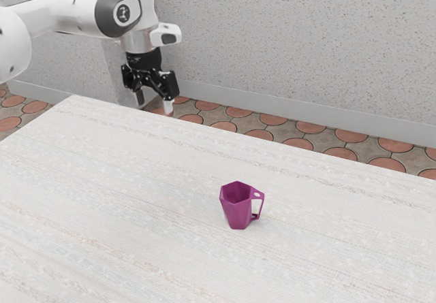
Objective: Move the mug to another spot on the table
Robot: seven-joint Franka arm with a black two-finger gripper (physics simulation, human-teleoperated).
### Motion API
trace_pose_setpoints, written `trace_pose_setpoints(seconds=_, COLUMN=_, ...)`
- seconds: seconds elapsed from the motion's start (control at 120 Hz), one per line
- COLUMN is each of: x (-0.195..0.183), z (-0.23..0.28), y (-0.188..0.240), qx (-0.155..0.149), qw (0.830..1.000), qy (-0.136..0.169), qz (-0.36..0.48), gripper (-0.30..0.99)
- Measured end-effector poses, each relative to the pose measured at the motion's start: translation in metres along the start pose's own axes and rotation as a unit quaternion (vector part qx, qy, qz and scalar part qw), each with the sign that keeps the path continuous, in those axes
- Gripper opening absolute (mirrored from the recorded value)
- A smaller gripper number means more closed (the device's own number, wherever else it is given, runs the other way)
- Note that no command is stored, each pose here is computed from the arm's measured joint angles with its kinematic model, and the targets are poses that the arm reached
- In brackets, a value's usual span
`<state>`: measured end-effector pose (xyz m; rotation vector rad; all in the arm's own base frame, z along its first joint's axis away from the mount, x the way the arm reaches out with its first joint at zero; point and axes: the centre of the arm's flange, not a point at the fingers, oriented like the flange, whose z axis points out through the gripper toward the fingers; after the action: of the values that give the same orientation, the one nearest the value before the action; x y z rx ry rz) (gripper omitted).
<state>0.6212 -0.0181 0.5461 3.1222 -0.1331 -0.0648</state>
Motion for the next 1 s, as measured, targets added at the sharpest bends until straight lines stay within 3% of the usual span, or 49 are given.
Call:
trace_pose_setpoints(seconds=0.1, x=0.002, z=-0.001, y=0.005, qx=0.000, qw=1.000, qy=0.010, qz=0.006, gripper=0.69)
trace_pose_setpoints(seconds=0.183, x=0.004, z=0.003, y=0.043, qx=0.004, qw=0.999, qy=0.011, qz=0.039, gripper=0.69)
trace_pose_setpoints(seconds=0.367, x=0.018, z=0.023, y=0.152, qx=0.069, qw=0.986, qy=0.019, qz=0.151, gripper=0.69)
trace_pose_setpoints(seconds=0.483, x=0.041, z=0.049, y=0.194, qx=0.093, qw=0.970, qy=0.018, qz=0.222, gripper=0.69)
trace_pose_setpoints(seconds=0.667, x=0.054, z=0.089, y=0.246, qx=0.075, qw=0.938, qy=0.007, qz=0.338, gripper=0.69)
trace_pose_setpoints(seconds=1.0, x=0.059, z=0.161, y=0.267, qx=0.043, qw=0.890, qy=-0.049, qz=0.452, gripper=0.69)
